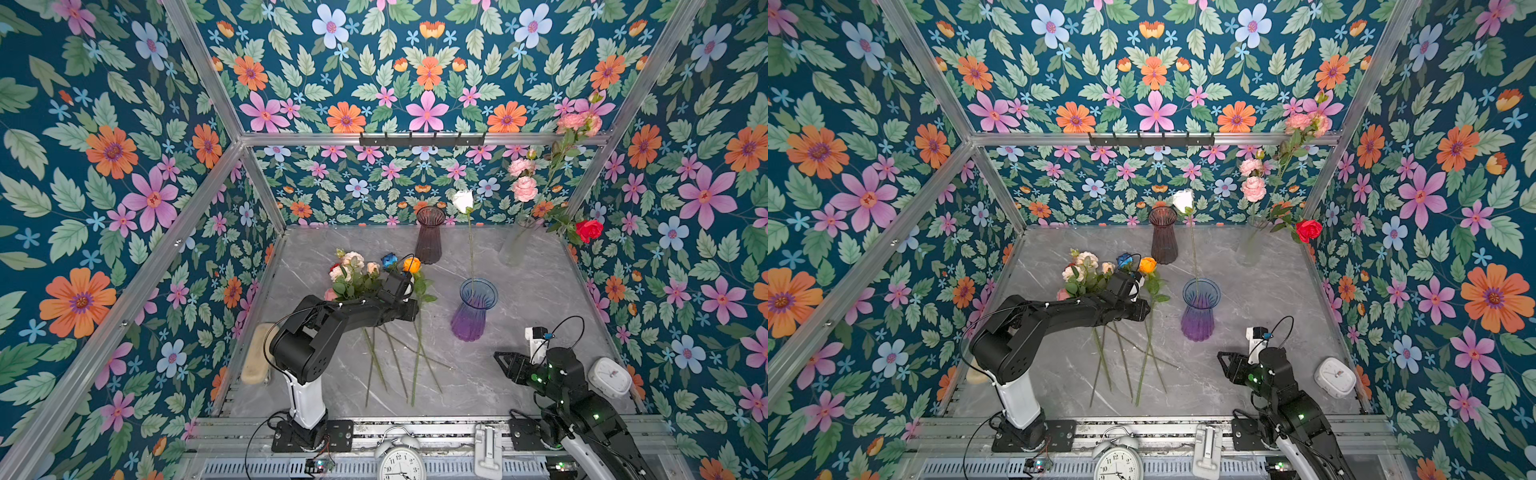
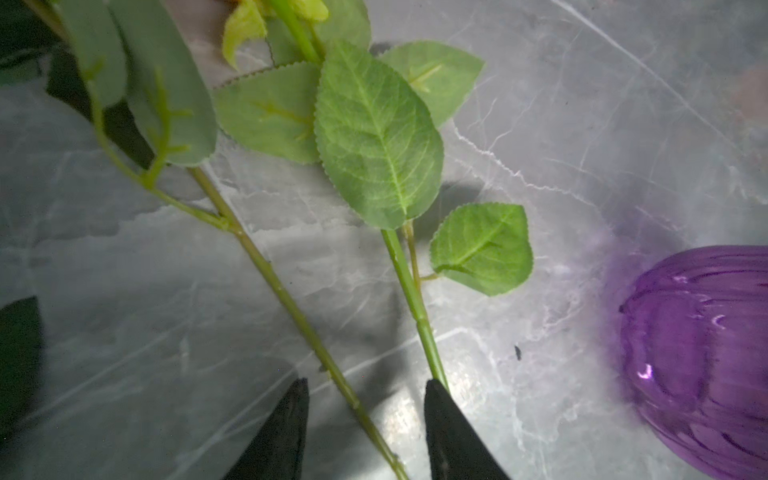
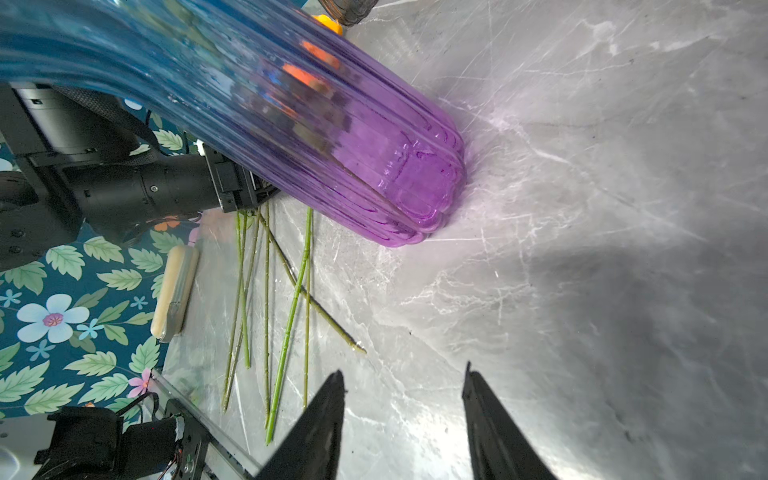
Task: Arrange the flowers into the vase
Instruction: 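Move the left gripper back to the stems and grasp the yellow rose stem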
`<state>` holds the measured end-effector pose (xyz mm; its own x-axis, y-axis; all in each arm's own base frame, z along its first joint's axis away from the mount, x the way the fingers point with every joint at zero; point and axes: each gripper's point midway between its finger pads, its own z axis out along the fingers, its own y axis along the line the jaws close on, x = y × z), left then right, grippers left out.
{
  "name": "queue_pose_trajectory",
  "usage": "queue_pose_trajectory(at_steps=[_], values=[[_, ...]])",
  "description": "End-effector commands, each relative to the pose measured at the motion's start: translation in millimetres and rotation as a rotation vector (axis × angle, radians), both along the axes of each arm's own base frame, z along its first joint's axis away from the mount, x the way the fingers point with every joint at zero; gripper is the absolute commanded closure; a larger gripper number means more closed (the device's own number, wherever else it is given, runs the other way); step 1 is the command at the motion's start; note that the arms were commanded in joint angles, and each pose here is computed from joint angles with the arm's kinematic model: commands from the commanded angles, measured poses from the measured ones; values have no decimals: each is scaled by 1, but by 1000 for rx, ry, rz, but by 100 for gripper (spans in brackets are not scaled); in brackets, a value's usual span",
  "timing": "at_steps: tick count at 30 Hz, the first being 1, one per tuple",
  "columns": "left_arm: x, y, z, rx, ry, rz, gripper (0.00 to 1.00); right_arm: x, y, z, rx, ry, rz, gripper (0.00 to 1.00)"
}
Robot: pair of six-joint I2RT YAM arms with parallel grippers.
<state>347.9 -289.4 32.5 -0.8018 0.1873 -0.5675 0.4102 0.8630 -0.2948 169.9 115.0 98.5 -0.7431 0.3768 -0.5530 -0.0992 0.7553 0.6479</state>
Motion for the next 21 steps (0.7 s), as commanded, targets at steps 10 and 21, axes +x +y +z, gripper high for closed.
queue_pose_trajectory(at_steps=[10, 21], values=[[2, -16, 15, -1, -36, 1, 52, 2, 2, 9, 10, -49, 13, 52], [-5, -39, 23, -5, -37, -28, 54, 2, 2, 8, 10, -47, 11, 52]])
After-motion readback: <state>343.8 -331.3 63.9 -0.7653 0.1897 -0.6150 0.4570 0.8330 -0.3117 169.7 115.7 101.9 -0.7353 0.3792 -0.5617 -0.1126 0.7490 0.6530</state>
